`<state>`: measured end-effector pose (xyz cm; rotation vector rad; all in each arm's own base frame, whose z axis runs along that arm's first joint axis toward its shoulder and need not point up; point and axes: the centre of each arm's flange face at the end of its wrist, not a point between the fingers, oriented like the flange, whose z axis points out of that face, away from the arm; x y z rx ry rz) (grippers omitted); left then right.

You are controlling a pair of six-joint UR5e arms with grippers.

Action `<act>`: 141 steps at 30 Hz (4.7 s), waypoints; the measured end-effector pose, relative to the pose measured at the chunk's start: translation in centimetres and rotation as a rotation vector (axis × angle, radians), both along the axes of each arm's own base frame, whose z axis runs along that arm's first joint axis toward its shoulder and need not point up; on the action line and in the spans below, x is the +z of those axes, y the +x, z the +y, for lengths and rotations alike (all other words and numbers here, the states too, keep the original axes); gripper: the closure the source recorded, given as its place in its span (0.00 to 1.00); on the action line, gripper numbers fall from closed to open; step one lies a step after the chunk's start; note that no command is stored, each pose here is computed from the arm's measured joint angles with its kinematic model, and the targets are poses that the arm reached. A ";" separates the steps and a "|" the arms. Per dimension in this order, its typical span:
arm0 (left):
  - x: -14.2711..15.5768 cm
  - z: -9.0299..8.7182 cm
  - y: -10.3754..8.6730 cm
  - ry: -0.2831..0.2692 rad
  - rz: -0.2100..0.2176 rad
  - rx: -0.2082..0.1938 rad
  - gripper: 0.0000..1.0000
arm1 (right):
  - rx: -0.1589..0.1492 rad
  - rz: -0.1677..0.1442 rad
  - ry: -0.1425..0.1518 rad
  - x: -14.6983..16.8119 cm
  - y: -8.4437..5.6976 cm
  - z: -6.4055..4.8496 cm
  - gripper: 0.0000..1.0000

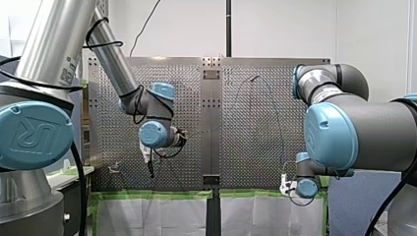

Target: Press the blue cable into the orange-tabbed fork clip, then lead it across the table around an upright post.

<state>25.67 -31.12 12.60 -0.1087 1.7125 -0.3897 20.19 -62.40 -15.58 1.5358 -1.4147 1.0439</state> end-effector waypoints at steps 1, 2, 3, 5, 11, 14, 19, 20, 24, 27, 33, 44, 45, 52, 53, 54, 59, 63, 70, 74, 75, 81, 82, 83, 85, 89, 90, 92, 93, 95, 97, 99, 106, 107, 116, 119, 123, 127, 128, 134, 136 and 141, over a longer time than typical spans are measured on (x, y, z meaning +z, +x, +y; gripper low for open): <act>-0.2 0.1 -0.3 0.003 0.006 -0.009 0.00 | 0.002 0.000 0.000 0.0 0.1 0.0 1.00; -0.5 0.3 -0.6 0.006 0.011 -0.016 0.00 | 0.003 0.000 0.001 0.0 0.2 0.1 1.00; -0.7 0.5 -1.0 0.010 0.018 -0.022 0.00 | 0.005 0.000 0.001 0.0 0.3 0.1 1.00; -1.1 0.9 -1.4 0.014 0.025 -0.030 0.00 | 0.007 0.000 0.001 0.0 0.3 0.1 1.00; -1.7 1.4 -2.2 0.020 0.037 -0.044 0.00 | 0.008 0.000 0.003 -0.1 0.4 0.2 1.00; -1.7 1.4 -2.3 0.021 0.038 -0.046 0.00 | 0.008 0.000 0.003 -0.1 0.4 0.2 1.00; -1.7 1.5 -2.3 0.021 0.038 -0.046 0.00 | 0.008 0.000 0.003 -0.1 0.4 0.2 1.00; -1.7 1.5 -2.3 0.021 0.038 -0.046 0.00 | 0.008 0.000 0.003 -0.1 0.4 0.2 1.00; -1.7 1.5 -2.3 0.021 0.038 -0.046 0.00 | 0.008 0.000 0.003 -0.1 0.4 0.2 1.00; -1.7 1.5 -2.3 0.021 0.038 -0.046 0.00 | 0.008 0.000 0.003 -0.1 0.4 0.2 1.00; -1.8 1.5 -2.3 0.021 0.038 -0.046 0.00 | 0.008 0.000 0.003 -0.1 0.4 0.2 1.00; -1.8 1.5 -2.3 0.021 0.038 -0.046 0.00 | 0.008 0.000 0.003 -0.1 0.4 0.2 1.00; -1.8 1.5 -2.3 0.021 0.038 -0.046 0.00 | 0.008 0.000 0.003 -0.1 0.4 0.2 1.00; -1.8 1.5 -2.3 0.021 0.038 -0.046 0.00 | 0.008 0.000 0.003 -0.1 0.4 0.2 1.00; -1.7 1.5 -2.3 0.021 0.038 -0.046 0.00 | 0.008 0.000 0.003 -0.1 0.4 0.2 1.00; -1.7 1.5 -2.3 0.021 0.038 -0.046 0.00 | 0.008 0.000 0.003 -0.1 0.4 0.2 1.00; -1.8 1.5 -2.3 0.021 0.038 -0.046 0.00 | 0.008 0.000 0.003 -0.1 0.4 0.2 1.00; -1.8 1.5 -2.3 0.021 0.038 -0.046 0.00 | 0.008 0.000 0.003 -0.1 0.4 0.2 1.00; -1.8 1.5 -2.3 0.021 0.038 -0.046 0.00 | 0.008 0.000 0.003 -0.1 0.4 0.2 1.00; -1.7 1.5 -2.3 0.021 0.038 -0.046 0.00 | 0.008 0.000 0.003 -0.1 0.4 0.2 1.00; -1.8 1.5 -2.3 0.021 0.038 -0.046 0.00 | 0.008 0.000 0.003 -0.1 0.4 0.2 1.00; -1.8 1.5 -2.3 0.021 0.038 -0.046 0.00 | 0.008 0.000 0.003 -0.1 0.4 0.2 1.00; -1.8 1.5 -2.3 0.021 0.038 -0.046 0.00 | 0.008 0.000 0.003 -0.1 0.4 0.2 1.00; -1.7 1.5 -2.3 0.021 0.038 -0.046 0.00 | 0.008 0.000 0.003 -0.1 0.4 0.2 1.00; -1.8 1.5 -2.3 0.021 0.038 -0.046 0.00 | 0.008 0.000 0.003 -0.1 0.4 0.2 1.00; -1.8 1.5 -2.3 0.021 0.038 -0.046 0.00 | 0.008 0.000 0.003 -0.1 0.4 0.2 1.00; -1.8 1.5 -2.3 0.021 0.038 -0.046 0.00 | 0.008 0.000 0.003 -0.1 0.4 0.2 1.00; -1.7 1.5 -2.3 0.021 0.038 -0.046 0.00 | 0.008 0.000 0.003 -0.1 0.4 0.2 1.00; -1.7 1.5 -2.3 0.021 0.038 -0.046 0.00 | 0.008 0.000 0.003 -0.1 0.4 0.2 1.00; -1.8 1.5 -2.3 0.021 0.038 -0.046 0.00 | 0.008 0.000 0.003 -0.1 0.4 0.2 1.00; -1.8 1.5 -2.3 0.021 0.038 -0.046 0.00 | 0.008 0.000 0.003 -0.1 0.4 0.2 1.00; -1.7 1.5 -2.3 0.021 0.038 -0.046 0.00 | 0.008 0.000 0.003 -0.1 0.4 0.2 1.00; -1.7 1.5 -2.3 0.021 0.038 -0.046 0.00 | 0.008 0.000 0.003 -0.1 0.4 0.2 1.00; -1.7 1.5 -2.3 0.021 0.038 -0.046 0.00 | 0.008 0.000 0.003 -0.1 0.4 0.2 1.00; -1.8 1.5 -2.3 0.021 0.038 -0.046 0.00 | 0.008 0.000 0.003 -0.1 0.4 0.2 1.00; -1.7 1.5 -2.3 0.021 0.038 -0.046 0.00 | 0.008 0.000 0.003 -0.1 0.4 0.2 1.00; -1.7 1.5 -2.3 0.021 0.038 -0.046 0.00 | 0.008 0.000 0.003 -0.1 0.4 0.2 1.00; -1.8 1.5 -2.3 0.021 0.038 -0.046 0.00 | 0.008 0.000 0.003 -0.1 0.4 0.2 1.00; -1.7 1.5 -2.3 0.021 0.038 -0.046 0.00 | 0.008 0.000 0.003 -0.1 0.4 0.2 1.00; -1.7 1.5 -2.3 0.021 0.038 -0.046 0.00 | 0.008 0.000 0.003 -0.1 0.4 0.2 1.00; -1.8 1.5 -2.3 0.021 0.038 -0.046 0.00 | 0.008 0.000 0.003 -0.1 0.4 0.2 1.00; -1.8 1.5 -2.3 0.021 0.038 -0.046 0.00 | 0.008 0.000 0.003 -0.1 0.4 0.2 1.00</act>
